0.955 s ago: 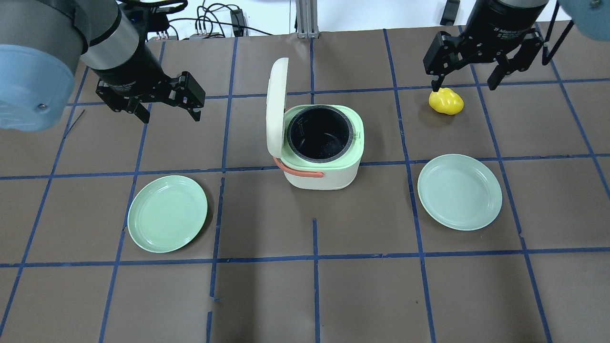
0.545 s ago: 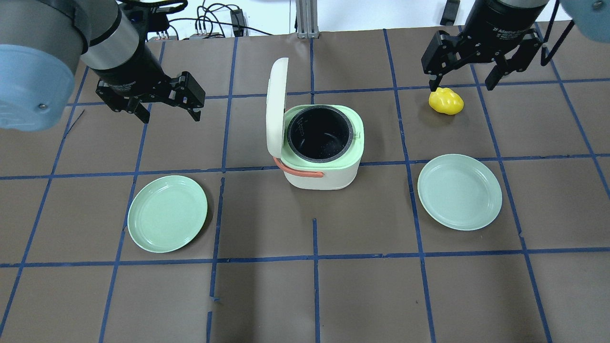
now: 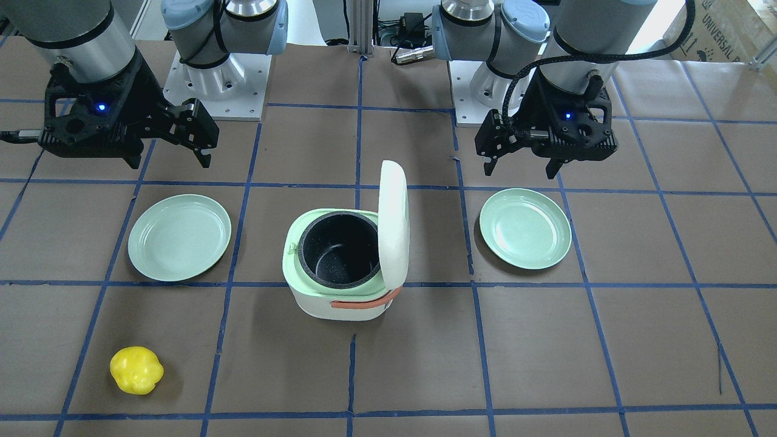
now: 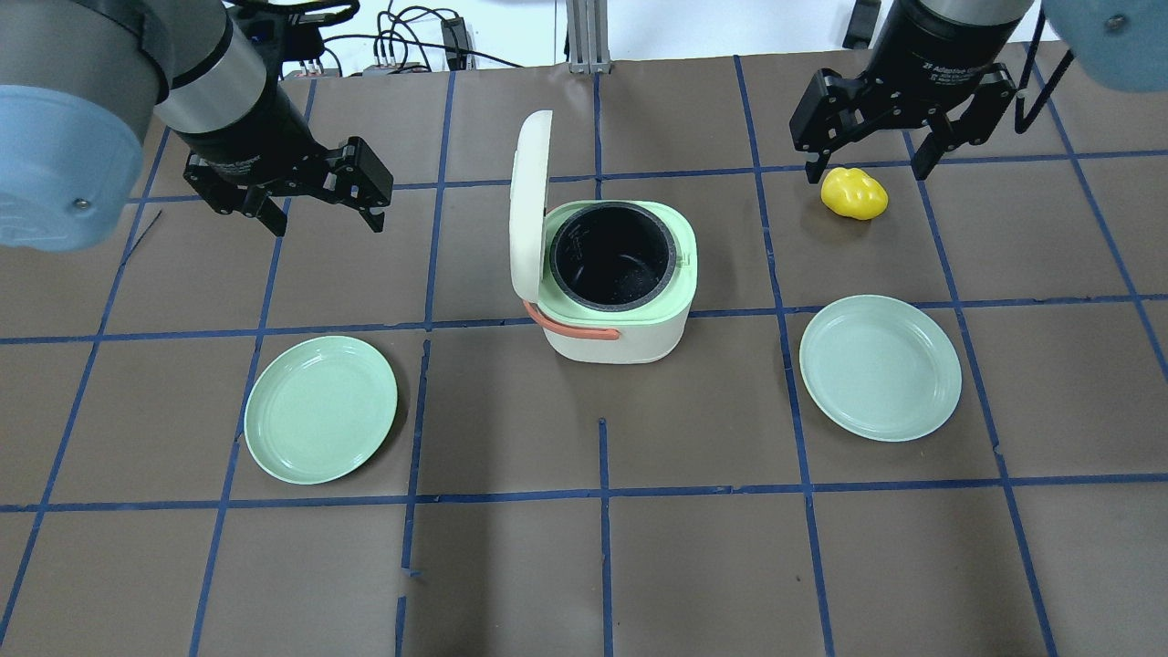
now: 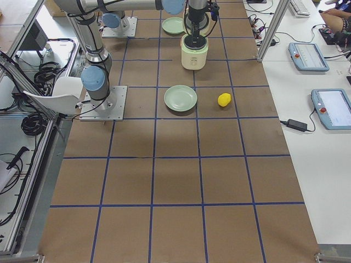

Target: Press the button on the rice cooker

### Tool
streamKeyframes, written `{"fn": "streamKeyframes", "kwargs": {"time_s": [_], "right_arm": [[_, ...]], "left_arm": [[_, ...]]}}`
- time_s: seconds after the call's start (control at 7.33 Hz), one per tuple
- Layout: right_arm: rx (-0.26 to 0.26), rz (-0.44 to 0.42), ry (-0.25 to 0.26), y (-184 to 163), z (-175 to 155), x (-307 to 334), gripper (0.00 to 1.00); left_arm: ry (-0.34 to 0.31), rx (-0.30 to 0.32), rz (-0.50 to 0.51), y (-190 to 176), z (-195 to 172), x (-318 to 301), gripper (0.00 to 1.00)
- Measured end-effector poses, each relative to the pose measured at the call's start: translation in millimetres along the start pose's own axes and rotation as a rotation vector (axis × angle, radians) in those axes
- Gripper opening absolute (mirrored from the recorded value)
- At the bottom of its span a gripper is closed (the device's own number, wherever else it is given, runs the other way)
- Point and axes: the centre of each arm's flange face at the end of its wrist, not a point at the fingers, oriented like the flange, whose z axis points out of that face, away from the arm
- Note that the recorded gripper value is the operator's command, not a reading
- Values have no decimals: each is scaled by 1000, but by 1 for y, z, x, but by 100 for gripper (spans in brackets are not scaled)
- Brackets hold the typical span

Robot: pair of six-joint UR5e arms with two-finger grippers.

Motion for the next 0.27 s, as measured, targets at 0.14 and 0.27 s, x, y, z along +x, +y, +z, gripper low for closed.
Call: {"fn": "streamKeyframes", "kwargs": {"time_s": [0.14, 0.27], "right_arm": [[-2, 1, 0, 0, 1, 0, 100], [-6, 3, 1, 0, 4, 0, 100]], "left_arm": [[0, 0, 0, 0, 0, 0, 100], [-1, 0, 0, 0, 0, 0, 100]]}}
